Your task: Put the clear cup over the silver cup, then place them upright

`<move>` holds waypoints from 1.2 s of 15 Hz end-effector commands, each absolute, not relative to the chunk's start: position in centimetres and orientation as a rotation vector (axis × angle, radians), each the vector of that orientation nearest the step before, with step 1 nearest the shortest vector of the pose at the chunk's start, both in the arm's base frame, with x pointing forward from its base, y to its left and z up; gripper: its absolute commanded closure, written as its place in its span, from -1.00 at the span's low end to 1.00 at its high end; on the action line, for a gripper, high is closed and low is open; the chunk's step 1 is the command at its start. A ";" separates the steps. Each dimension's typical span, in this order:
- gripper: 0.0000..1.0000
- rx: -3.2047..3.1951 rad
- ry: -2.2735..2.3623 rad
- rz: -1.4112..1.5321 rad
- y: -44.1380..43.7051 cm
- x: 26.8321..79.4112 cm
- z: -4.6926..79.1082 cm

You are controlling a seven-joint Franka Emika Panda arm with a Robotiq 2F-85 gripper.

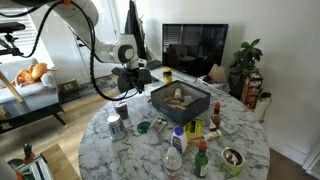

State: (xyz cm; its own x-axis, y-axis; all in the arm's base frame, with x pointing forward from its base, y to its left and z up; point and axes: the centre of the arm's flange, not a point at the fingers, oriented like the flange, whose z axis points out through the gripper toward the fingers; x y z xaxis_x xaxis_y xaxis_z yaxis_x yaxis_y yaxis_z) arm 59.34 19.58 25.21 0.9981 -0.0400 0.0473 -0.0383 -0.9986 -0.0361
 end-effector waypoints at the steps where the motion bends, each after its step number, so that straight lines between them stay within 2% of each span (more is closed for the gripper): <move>1: -1.00 -3.103 0.086 -0.089 19.3 59.9 24.1; 18: -1.00 -3.094 0.092 -0.070 19.9 60.1 22.2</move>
